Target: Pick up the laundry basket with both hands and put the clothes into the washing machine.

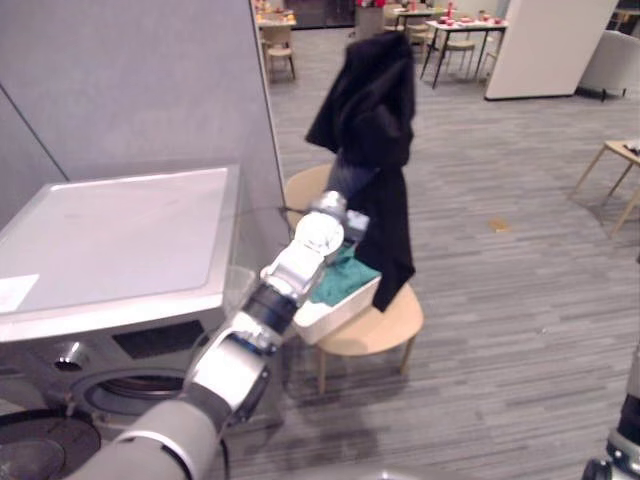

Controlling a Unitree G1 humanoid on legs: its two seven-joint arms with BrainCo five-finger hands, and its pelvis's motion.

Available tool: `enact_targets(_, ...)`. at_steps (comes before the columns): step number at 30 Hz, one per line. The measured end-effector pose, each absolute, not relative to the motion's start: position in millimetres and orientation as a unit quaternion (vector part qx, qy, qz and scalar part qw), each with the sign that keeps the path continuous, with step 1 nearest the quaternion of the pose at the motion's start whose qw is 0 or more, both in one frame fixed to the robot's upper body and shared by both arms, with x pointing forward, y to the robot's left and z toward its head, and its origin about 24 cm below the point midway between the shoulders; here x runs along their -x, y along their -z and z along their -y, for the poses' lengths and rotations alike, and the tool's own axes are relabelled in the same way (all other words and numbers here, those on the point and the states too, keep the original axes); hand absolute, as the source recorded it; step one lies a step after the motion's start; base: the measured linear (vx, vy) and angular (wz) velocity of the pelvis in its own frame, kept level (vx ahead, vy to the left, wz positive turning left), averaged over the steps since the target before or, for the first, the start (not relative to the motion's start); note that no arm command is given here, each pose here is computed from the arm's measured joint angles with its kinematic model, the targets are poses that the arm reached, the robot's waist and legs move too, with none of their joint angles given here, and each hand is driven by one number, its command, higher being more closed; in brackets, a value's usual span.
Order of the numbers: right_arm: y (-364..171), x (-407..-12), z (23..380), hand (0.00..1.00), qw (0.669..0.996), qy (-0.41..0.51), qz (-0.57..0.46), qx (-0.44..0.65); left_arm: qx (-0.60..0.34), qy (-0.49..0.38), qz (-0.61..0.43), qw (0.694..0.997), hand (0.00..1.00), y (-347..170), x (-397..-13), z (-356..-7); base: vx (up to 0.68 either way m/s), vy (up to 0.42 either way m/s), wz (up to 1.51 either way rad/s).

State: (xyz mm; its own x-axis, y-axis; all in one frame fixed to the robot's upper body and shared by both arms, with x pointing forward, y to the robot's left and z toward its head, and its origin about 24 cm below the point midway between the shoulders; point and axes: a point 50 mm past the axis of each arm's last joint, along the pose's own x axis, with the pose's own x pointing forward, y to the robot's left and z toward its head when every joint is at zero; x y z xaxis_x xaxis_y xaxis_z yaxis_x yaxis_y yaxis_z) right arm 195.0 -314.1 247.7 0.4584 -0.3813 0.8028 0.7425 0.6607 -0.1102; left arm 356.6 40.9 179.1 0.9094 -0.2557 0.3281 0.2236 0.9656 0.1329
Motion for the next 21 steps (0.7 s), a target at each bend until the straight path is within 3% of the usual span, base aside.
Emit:
enact_targets(6,-229.7,-184.3,322.8,0.0,0.83,0.356,0.352,0.245,-0.04,0.082,0.23,0.969,1.0,-201.2,-349.7,-77.6,0.01,-0.006,0.04)
enact_targets(12,-208.4,-168.8,333.1,0.0,0.833,0.389,0.31,0.243,-0.025,-0.014,0.315,0.949,1.0,-222.2,-321.6,-144.5,0.02,-0.019,0.06)
enact_targets(21,-140.7,-145.2,330.7,0.0,0.87,0.413,0.184,0.195,-0.059,-0.277,0.333,0.899,1.0,-194.5,-231.0,-268.1,0.03,-0.031,0.11)
